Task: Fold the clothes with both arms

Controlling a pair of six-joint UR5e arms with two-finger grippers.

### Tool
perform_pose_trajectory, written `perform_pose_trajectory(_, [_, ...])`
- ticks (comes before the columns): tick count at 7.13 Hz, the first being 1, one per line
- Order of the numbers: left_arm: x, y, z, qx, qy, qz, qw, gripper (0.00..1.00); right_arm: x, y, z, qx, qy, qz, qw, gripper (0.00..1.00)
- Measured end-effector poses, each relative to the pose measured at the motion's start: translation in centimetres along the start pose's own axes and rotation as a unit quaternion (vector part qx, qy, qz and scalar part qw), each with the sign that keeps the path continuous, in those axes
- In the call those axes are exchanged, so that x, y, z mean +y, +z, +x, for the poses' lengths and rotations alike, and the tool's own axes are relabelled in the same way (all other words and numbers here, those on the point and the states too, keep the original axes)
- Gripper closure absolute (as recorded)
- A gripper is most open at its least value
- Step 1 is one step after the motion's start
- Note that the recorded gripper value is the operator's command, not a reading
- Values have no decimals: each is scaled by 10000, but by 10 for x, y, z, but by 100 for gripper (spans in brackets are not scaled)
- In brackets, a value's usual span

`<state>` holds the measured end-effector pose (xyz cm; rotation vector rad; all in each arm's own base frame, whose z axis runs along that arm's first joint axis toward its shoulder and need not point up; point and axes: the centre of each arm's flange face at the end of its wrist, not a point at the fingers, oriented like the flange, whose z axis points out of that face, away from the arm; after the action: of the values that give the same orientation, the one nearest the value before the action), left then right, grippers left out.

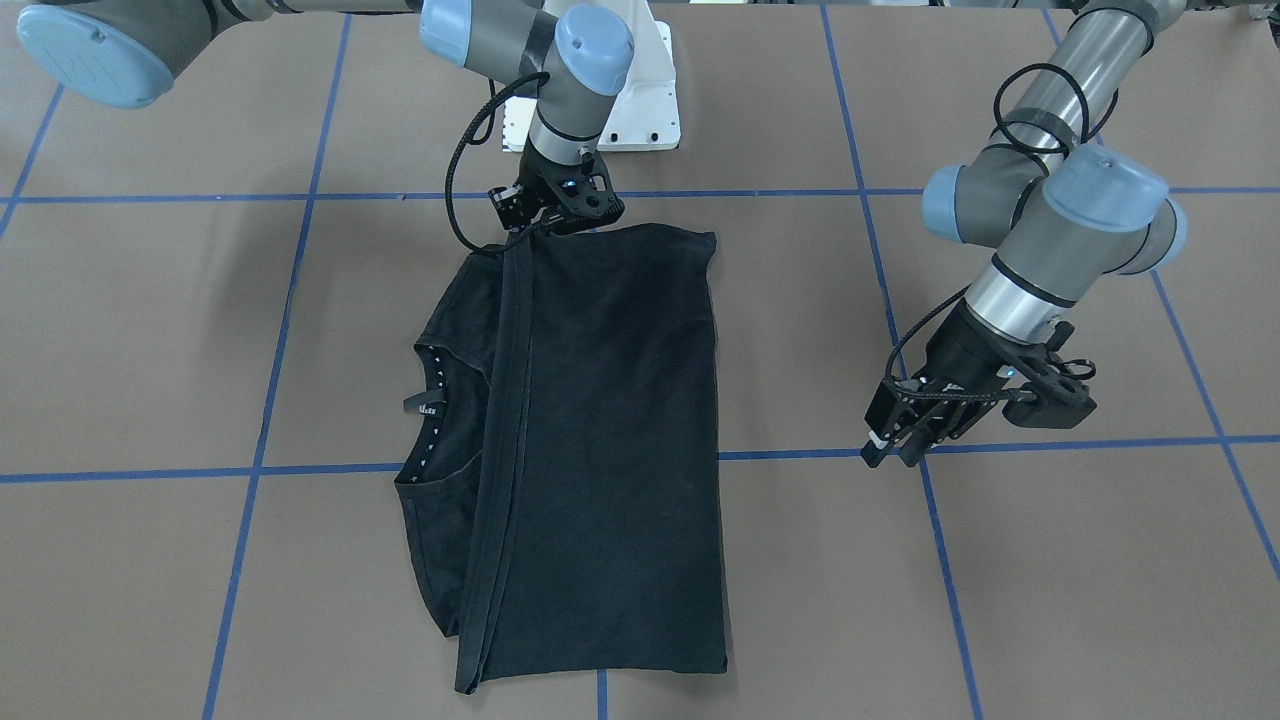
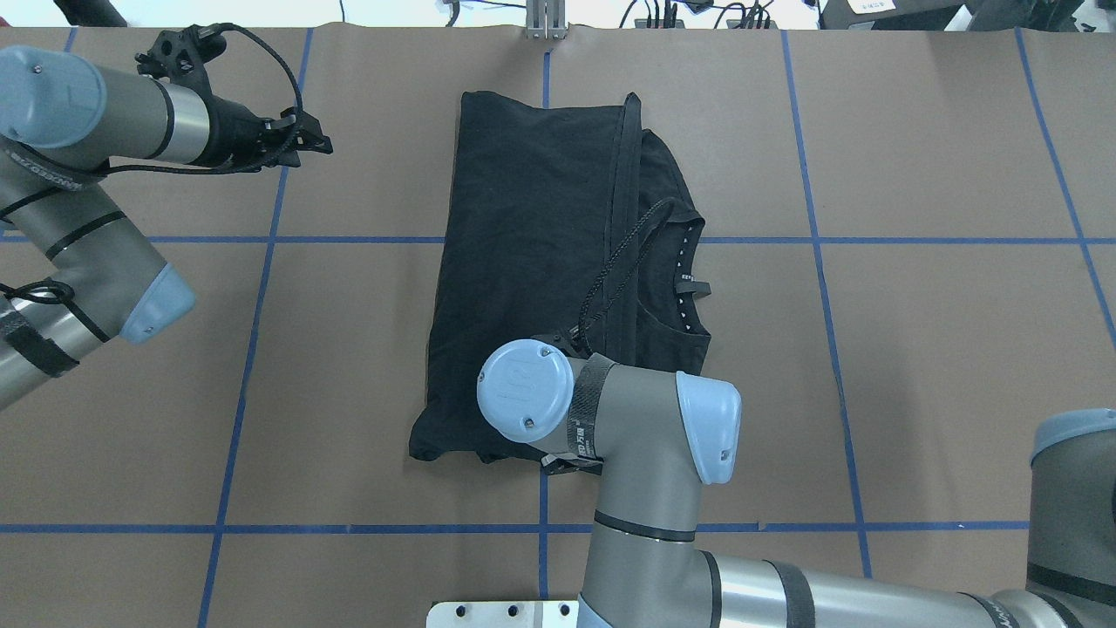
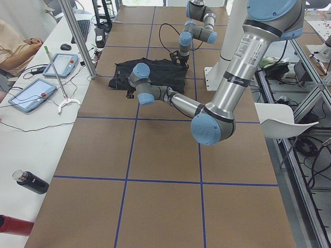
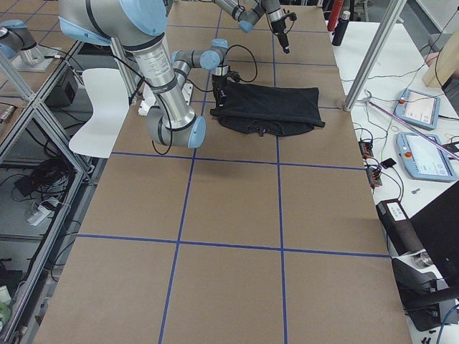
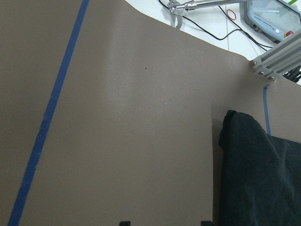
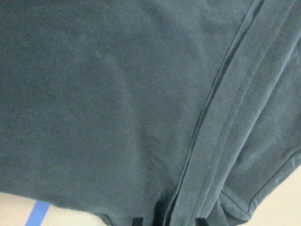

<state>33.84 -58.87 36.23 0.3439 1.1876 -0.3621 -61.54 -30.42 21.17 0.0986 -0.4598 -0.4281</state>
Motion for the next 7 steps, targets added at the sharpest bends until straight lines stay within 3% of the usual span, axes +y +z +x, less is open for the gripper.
perform_pose_trajectory(3, [1,0,0,-1,-1,-6,10000,41,4,1,-5,15,-47,-21,10000,62])
perform_pose_trajectory(7, [1,-1,-1,-3,-2,-7,10000,41,10,4,-9,23,-84,-49,10000,65])
